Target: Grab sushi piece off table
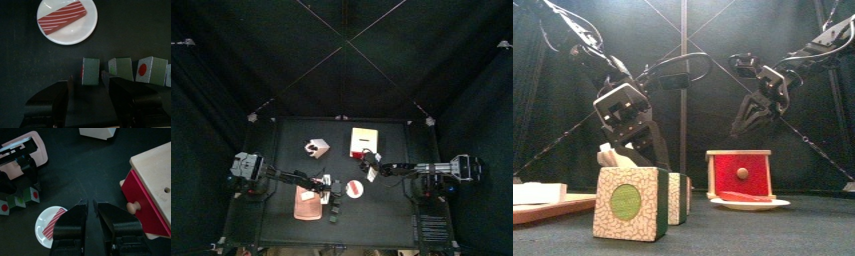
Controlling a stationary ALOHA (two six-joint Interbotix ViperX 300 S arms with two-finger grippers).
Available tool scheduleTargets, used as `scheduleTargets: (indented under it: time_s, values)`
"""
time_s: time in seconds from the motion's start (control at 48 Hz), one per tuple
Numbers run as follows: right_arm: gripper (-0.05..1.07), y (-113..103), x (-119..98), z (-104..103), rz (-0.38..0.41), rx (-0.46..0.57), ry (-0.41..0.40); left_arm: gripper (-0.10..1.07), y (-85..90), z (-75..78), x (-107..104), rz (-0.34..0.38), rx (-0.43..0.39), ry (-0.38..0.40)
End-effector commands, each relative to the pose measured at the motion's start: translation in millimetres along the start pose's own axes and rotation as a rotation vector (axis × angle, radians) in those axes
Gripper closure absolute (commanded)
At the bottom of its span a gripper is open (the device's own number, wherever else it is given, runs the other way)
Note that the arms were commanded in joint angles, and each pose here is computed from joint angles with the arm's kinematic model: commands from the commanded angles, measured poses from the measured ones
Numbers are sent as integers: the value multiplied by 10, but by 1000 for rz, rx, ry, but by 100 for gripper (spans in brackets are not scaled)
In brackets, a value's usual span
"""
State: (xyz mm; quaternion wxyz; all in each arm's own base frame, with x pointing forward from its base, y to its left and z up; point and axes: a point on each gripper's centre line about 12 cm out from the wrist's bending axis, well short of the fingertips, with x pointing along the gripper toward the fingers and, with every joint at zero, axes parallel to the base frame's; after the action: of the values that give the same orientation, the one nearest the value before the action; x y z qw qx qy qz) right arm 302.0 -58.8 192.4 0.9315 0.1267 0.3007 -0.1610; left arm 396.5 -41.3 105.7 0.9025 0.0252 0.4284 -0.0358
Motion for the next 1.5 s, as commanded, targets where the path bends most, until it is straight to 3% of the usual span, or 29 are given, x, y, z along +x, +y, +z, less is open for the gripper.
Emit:
scheduleTargets:
  time_s: [0.0, 0.125, 0.354, 0.521, 0.917, 1.479]
  values:
    - [43, 12, -46, 76, 7, 2, -27, 12, -2, 132, -37, -2, 1, -38]
    - [43, 13, -46, 82, 7, -1, -29, 17, -2, 132, -37, -2, 1, -38]
    - [43, -1, -46, 80, -5, -10, -27, 40, 5, 145, -47, 0, 1, -41]
    - [43, 1, -50, 93, -20, -10, -26, 49, 11, 167, -57, 0, 0, -49]
    - [43, 145, -86, 211, 7, -39, -57, 49, 11, 316, -184, 3, -2, -89]
    - [43, 210, -102, 170, 24, -55, -51, 49, -24, 309, -225, -4, -43, -77]
